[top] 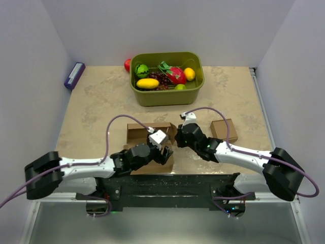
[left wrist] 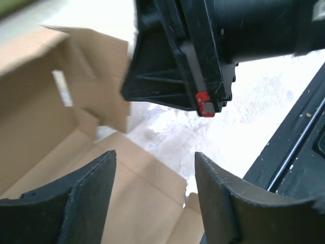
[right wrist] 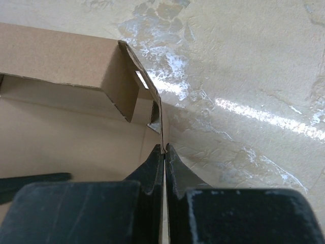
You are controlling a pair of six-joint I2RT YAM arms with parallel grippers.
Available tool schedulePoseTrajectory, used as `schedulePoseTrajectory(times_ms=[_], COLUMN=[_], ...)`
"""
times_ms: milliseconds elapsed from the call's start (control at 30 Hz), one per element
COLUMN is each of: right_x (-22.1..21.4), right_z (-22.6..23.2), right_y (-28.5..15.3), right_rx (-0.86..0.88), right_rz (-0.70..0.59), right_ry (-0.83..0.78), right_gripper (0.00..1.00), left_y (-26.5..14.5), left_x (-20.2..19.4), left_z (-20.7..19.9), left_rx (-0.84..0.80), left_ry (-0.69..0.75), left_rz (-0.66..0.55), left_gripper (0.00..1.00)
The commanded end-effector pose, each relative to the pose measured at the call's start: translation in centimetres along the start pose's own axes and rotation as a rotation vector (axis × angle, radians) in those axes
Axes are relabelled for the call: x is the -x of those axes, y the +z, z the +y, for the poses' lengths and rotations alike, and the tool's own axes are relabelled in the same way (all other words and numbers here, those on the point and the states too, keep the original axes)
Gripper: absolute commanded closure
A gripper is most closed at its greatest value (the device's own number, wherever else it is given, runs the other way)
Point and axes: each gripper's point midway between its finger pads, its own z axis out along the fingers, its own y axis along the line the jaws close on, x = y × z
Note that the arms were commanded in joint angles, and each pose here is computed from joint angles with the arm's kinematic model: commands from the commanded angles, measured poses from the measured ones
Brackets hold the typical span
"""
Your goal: Fold the paper box
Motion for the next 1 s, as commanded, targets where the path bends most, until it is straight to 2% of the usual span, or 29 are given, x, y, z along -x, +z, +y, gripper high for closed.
schedulePoseTrajectory(times_ms=[0,67,133,333,467,567,700,733,833,967], right_x=[1.3,1.5,1.6,1.7,1.7,1.7,1.6,1.6,1.7,1.7], right_z=[0.4,0.5,0.7,0.9,1.1,1.2,1.2,1.3,1.7,2.0], right_y=[-0.3,-0.3,-0.3,-0.2,-0.2,-0.2,-0.2,-0.2,-0.1,0.0], right_rx=[-0.008,-0.009,-0.002,0.002,0.012,0.016,0.021,0.025,0.041,0.058], right_rz=[-0.018,-0.020,-0.019,-0.017,-0.016,-0.014,-0.010,-0.009,-0.009,-0.010], right_ry=[-0.006,-0.010,-0.014,-0.020,-0.019,-0.022,-0.025,-0.030,-0.032,-0.036], right_gripper=[1.00,1.00,1.00,1.00,1.00,1.00,1.00,1.00,1.00,1.00], left_y=[-3.1,-4.6,-5.3,-7.3,-6.0,-4.8,-4.4,-4.1,-3.4,-2.5], left_x=[2.2,3.2,5.8,6.6,5.6,5.4,6.9,8.1,9.7,10.7], left_z=[2.5,3.5,3.8,8.5,9.3,9.3,11.4,11.4,11.9,13.8], left_rx=[0.109,0.161,0.185,0.359,0.316,0.244,0.323,0.323,0.303,0.258], left_ry=[-0.005,-0.001,0.010,0.326,0.513,0.614,0.728,0.764,0.794,0.802], left_rz=[-0.021,-0.011,-0.021,0.272,0.332,0.290,0.226,0.179,0.090,0.038], left_gripper=[0.29,0.25,0.19,0.17,0.15,0.13,0.13,0.12,0.11,0.10])
